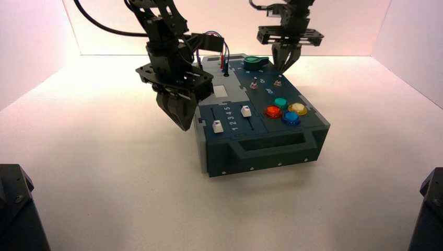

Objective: Rotate the box counterclockwise.

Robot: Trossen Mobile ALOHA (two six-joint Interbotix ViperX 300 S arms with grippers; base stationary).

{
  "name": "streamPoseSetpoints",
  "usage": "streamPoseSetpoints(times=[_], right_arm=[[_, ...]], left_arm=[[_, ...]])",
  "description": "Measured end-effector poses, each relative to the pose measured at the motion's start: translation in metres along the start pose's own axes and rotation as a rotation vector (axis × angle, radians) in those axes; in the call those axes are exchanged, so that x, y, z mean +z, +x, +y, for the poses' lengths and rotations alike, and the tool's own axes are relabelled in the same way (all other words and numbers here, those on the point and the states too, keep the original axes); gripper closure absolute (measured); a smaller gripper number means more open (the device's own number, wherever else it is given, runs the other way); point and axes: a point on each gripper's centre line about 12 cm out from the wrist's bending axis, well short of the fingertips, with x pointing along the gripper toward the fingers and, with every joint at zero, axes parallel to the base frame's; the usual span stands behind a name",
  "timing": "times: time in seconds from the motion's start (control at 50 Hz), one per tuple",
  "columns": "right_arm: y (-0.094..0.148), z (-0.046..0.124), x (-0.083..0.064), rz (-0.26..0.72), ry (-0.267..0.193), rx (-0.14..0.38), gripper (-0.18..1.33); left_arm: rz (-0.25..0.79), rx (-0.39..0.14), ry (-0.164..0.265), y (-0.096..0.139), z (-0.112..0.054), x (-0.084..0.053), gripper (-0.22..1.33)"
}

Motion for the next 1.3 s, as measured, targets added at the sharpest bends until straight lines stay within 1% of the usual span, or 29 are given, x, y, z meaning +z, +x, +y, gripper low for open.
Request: streamPoseSetpoints(times=[0.1,0.14,0.16,0.24,0.3,0.36,0.4,0.46,0.48,0.56,0.58,0.64,0.66,0.68,0.84,1.04,1.14,1.2,1.26,1.3], right_arm=[[0.002,0.005,0.007,0.004,-0.013,0.002,1.3],[0.002,0.006,0.008,0.004,-0.015,0.003,1.3],[0.002,0.009,0.012,-0.001,-0.02,0.004,1.3],[0.003,0.013,0.019,-0.002,-0.031,0.006,1.3],[0.004,0.016,0.023,-0.002,-0.039,0.007,1.3],[0.004,0.018,0.027,0.0,-0.045,0.008,1.3],[0.004,0.022,0.03,0.001,-0.052,0.01,1.3],[0.004,0.023,0.031,-0.002,-0.053,0.01,1.3],[0.005,0.029,0.034,0.001,-0.066,0.012,1.3],[0.006,0.037,0.037,0.011,-0.082,0.016,1.3],[0.006,0.042,0.039,0.012,-0.091,0.019,1.3],[0.006,0.05,0.043,0.009,-0.105,0.023,1.3],[0.006,0.05,0.043,0.009,-0.105,0.023,1.3],[0.007,0.055,0.045,0.013,-0.114,0.024,1.3],[0.009,0.069,0.052,0.022,-0.138,0.031,1.3],[0.009,0.069,0.053,0.028,-0.137,0.031,1.3],[0.007,0.062,0.051,0.031,-0.128,0.024,1.3],[0.004,0.056,0.048,0.041,-0.126,0.013,1.3],[-0.001,0.047,0.045,0.05,-0.12,0.003,1.29],[-0.005,0.045,0.044,0.048,-0.12,0.002,1.29]], left_arm=[[0.006,-0.005,0.012,0.004,-0.007,0.001,1.28],[0.008,-0.005,0.016,0.004,-0.007,0.001,1.27],[0.008,-0.008,0.024,0.005,-0.011,0.002,1.28],[0.01,-0.011,0.044,0.008,-0.018,0.006,1.27],[0.011,-0.013,0.052,0.009,-0.022,0.008,1.27],[0.011,-0.014,0.072,0.011,-0.029,0.011,1.27],[0.011,-0.016,0.078,0.013,-0.031,0.013,1.27],[0.016,-0.016,0.079,0.014,-0.032,0.012,1.27],[0.017,-0.017,0.09,0.016,-0.036,0.014,1.27],[0.015,-0.02,0.107,0.017,-0.042,0.017,1.26],[0.015,-0.02,0.107,0.017,-0.042,0.017,1.27],[0.015,-0.023,0.095,0.017,-0.044,0.018,1.27],[0.017,-0.023,0.096,0.018,-0.044,0.017,1.27],[0.017,-0.024,0.093,0.018,-0.044,0.017,1.27],[0.017,-0.024,0.095,0.018,-0.044,0.018,1.27],[0.013,-0.016,0.106,0.017,-0.043,0.017,1.28],[-0.005,-0.007,0.113,0.015,-0.041,0.015,1.28],[-0.042,0.0,0.104,0.008,-0.035,0.014,1.28],[-0.078,0.004,0.078,-0.002,-0.027,0.013,1.28],[-0.092,0.006,0.067,-0.006,-0.022,0.012,1.28]])
